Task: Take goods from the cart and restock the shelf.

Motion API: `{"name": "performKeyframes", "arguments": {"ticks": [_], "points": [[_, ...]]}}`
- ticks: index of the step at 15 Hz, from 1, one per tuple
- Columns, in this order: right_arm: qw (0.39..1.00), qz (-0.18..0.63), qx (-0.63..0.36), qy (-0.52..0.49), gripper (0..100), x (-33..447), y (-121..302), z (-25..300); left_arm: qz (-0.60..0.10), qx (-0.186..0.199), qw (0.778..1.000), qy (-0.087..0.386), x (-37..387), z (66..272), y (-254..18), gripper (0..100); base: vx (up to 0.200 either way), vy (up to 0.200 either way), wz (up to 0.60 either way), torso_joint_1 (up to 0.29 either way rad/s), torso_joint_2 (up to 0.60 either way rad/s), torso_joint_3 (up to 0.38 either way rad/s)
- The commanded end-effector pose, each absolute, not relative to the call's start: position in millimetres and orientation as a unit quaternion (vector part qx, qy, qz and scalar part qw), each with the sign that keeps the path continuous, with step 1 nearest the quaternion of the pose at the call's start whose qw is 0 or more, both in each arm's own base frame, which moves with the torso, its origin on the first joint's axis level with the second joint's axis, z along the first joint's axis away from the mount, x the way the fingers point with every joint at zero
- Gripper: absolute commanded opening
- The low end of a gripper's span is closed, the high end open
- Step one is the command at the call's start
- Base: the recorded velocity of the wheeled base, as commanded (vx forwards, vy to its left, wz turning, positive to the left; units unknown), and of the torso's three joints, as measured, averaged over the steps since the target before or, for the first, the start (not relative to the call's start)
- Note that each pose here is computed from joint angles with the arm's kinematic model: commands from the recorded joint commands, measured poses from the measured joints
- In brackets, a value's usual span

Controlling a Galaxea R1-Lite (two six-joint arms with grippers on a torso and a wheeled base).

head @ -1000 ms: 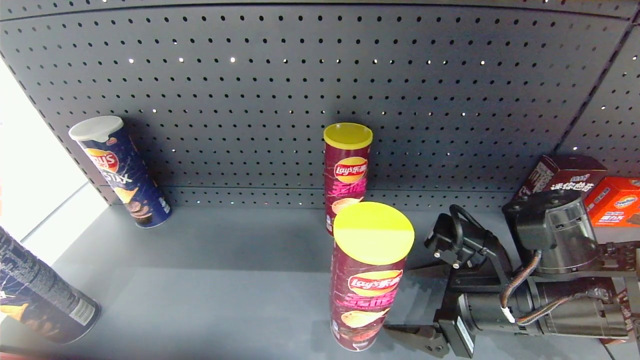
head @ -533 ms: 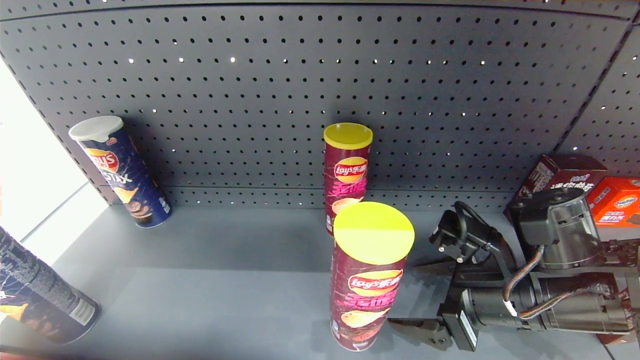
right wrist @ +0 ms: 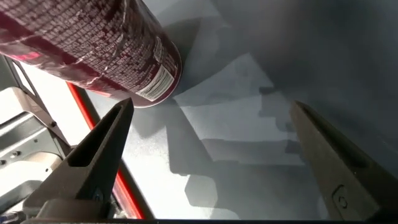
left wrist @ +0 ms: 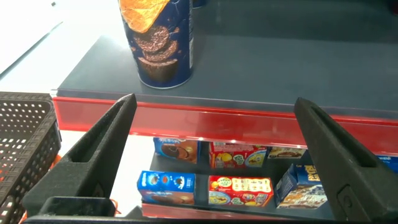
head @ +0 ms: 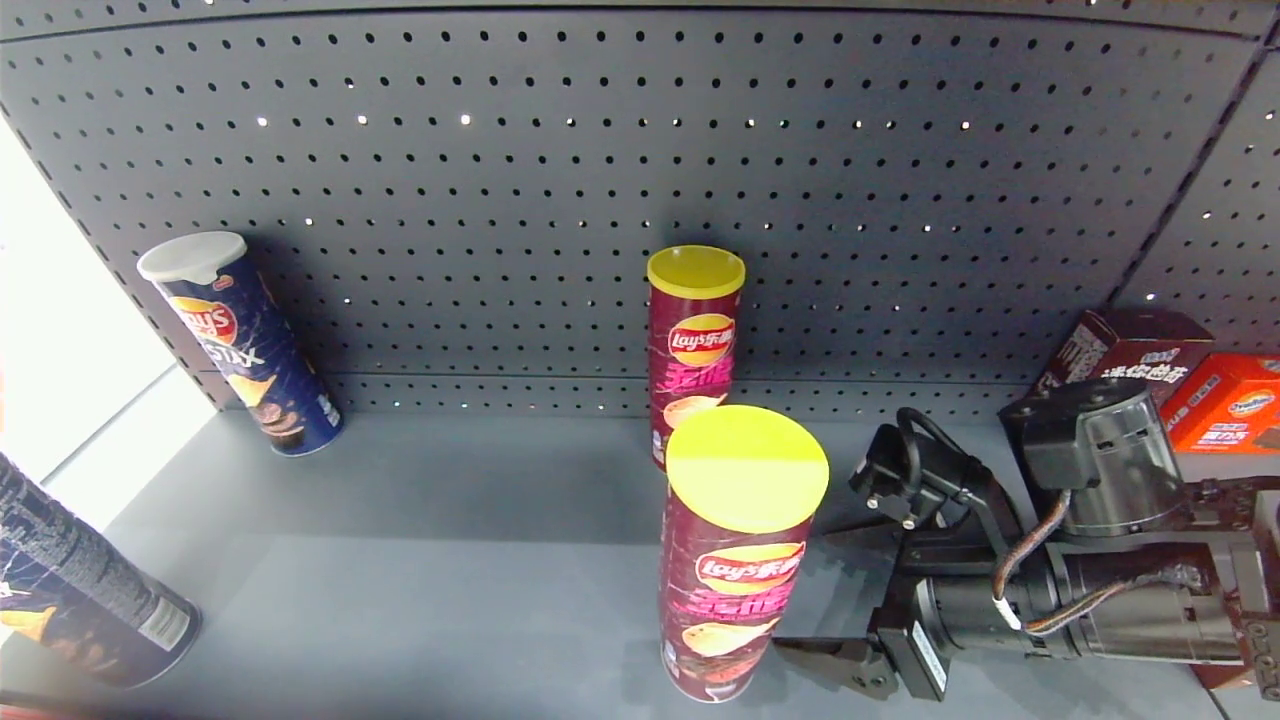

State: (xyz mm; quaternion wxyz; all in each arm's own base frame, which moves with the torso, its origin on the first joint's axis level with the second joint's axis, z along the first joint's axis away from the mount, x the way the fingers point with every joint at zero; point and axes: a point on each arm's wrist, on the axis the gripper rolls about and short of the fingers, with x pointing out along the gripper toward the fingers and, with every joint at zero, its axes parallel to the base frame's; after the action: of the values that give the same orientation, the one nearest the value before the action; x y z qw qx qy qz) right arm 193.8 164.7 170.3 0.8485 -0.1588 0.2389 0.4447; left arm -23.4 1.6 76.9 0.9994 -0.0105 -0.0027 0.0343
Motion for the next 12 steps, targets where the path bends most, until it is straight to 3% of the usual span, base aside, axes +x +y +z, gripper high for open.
{"name": "performKeyframes", "arguments": {"ticks": [1, 12], "points": [[0.847, 0.446, -0.161, 0.242, 100, 195.0, 166.3, 168.4, 0.034, -0.011, 0.999, -0.003, -23.3, 77.0, 1.6, 100, 0.000, 0.000, 0.00, 0.000, 0.00, 0.000], [0.844, 0.453, -0.162, 0.238, 100, 198.2, 174.2, 166.4, 0.035, -0.011, 0.999, -0.002, -23.3, 76.9, 1.6, 100, 0.000, 0.000, 0.00, 0.000, 0.00, 0.000]]}}
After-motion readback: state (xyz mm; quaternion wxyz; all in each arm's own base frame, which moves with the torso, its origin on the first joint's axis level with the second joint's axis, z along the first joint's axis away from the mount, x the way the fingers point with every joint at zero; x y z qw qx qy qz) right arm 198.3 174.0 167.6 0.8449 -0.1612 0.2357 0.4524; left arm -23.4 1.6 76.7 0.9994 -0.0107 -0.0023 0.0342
